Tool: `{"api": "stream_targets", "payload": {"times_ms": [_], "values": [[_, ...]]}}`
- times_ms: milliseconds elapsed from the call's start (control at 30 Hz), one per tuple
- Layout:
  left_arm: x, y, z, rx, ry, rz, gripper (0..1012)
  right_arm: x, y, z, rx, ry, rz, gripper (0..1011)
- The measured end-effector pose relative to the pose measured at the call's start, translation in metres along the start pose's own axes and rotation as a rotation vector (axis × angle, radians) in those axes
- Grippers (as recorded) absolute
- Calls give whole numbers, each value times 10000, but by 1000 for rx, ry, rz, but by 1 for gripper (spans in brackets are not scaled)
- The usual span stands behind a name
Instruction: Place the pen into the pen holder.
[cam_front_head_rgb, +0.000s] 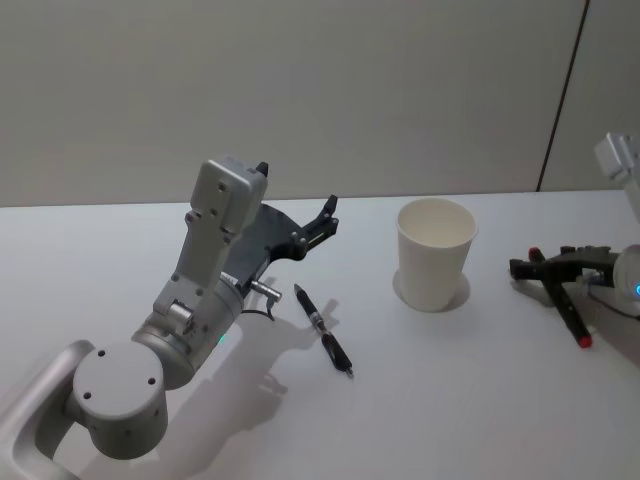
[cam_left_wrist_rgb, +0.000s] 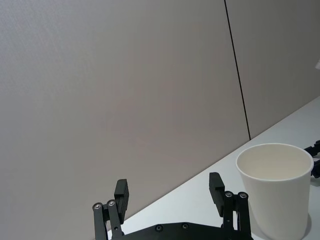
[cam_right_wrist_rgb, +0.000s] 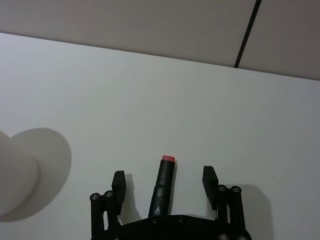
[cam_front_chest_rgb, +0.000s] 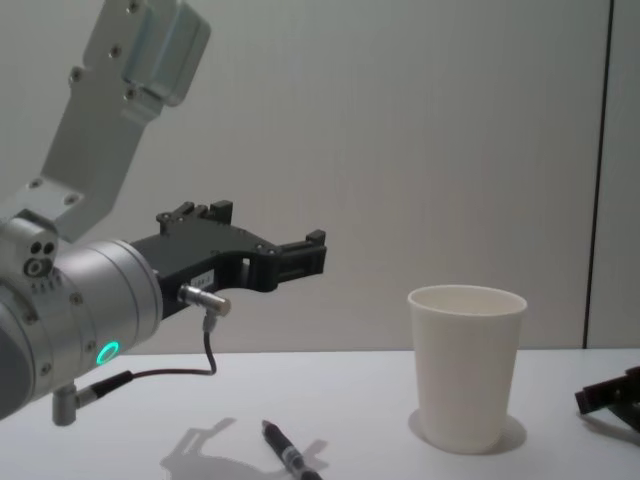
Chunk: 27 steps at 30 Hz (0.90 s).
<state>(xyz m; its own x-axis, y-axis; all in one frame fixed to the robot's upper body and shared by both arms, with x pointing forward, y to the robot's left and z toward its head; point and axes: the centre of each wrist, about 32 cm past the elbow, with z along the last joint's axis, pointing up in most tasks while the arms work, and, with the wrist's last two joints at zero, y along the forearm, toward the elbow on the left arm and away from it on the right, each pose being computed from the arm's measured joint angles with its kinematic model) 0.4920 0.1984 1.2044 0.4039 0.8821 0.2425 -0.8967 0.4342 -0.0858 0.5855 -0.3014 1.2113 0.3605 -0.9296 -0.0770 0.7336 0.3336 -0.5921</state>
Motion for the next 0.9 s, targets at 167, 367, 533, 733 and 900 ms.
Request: {"api": "stream_targets", "payload": {"times_ms": [167,367,533,733,900], "values": [[0,0,0,0,0,0,1001,5,3,-6,-4,0,-2,885],[0,0,0,0,0,0,1001,7,9,-17,-11,2,-3,828],[0,0,0,0,0,0,1001,9,12,-23,-13,2,-3,794],[0,0,0,0,0,0,1001,10,15,-29,-16,2,-3,759],[0,0,0,0,0,0,1001,11,18,-32,-18,3,-3,730]]}}
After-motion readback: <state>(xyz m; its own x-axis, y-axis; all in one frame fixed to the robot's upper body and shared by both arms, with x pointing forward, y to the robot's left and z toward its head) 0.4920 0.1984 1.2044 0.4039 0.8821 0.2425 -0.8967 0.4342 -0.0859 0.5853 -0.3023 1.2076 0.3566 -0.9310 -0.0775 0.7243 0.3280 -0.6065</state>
